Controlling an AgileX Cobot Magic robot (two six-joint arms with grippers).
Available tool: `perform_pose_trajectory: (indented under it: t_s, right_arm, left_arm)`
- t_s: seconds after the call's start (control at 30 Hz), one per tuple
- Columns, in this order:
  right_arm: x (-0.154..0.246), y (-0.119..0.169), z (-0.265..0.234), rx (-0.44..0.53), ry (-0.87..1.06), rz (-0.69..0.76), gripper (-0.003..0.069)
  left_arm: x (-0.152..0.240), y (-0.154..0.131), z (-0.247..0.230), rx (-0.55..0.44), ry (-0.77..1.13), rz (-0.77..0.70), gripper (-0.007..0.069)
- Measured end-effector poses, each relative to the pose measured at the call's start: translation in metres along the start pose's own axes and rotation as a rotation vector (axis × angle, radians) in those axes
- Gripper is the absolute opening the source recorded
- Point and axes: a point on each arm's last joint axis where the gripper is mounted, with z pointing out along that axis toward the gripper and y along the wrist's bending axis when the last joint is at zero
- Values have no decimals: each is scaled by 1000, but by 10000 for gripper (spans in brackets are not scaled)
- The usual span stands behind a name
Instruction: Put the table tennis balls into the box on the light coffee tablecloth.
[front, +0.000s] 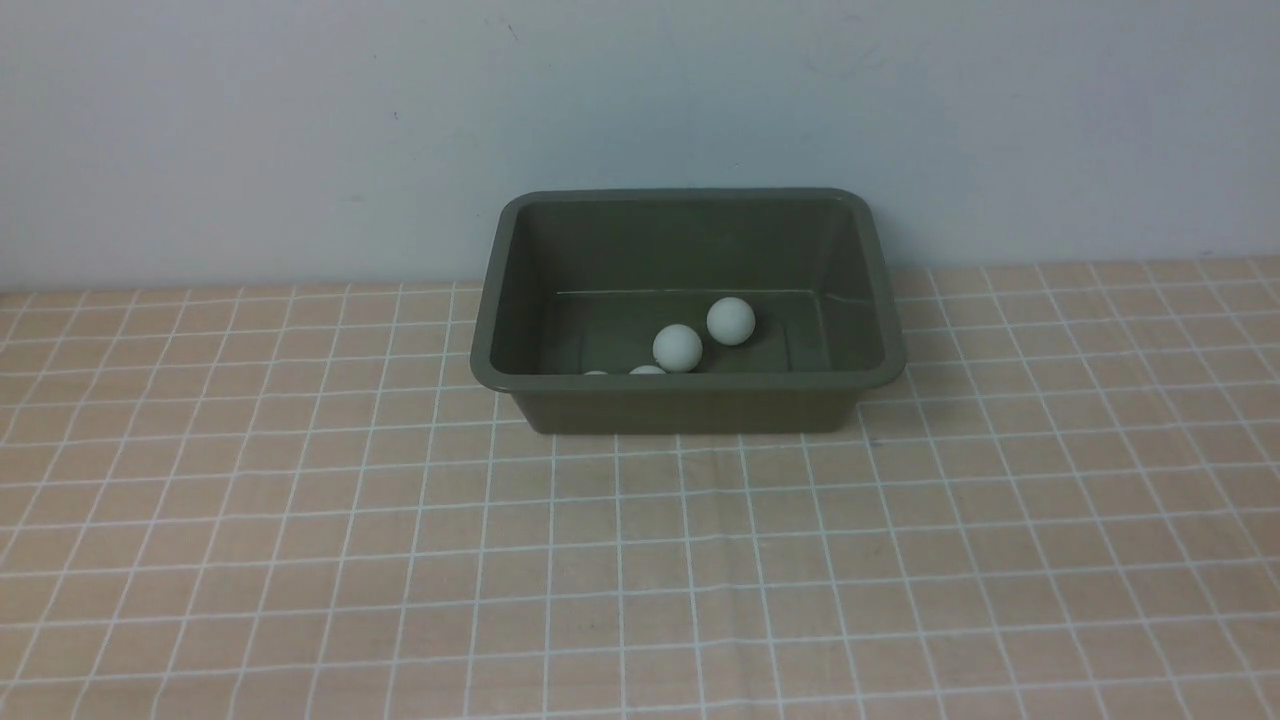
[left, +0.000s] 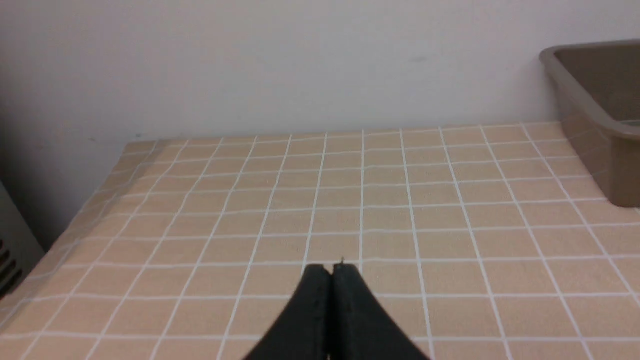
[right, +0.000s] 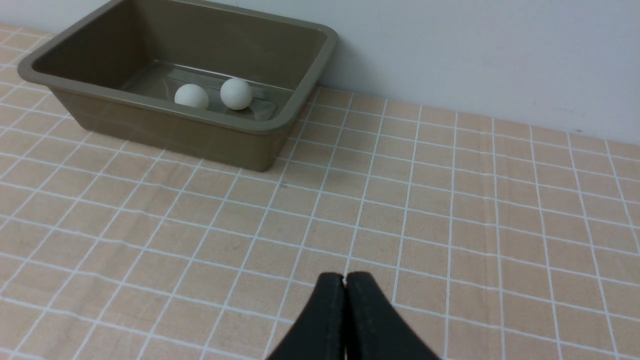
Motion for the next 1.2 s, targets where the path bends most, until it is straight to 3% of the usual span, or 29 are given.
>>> perform_pose_trajectory:
  t_s: [0.9, 1.2]
  right_arm:
    - [0, 0, 0, 4, 1, 1, -16]
    - [18, -9, 7, 206, -159, 67, -16]
  left_arm:
    - [9, -2, 0, 27, 97, 8, -69]
    - [9, -3, 0, 28, 97, 4, -69]
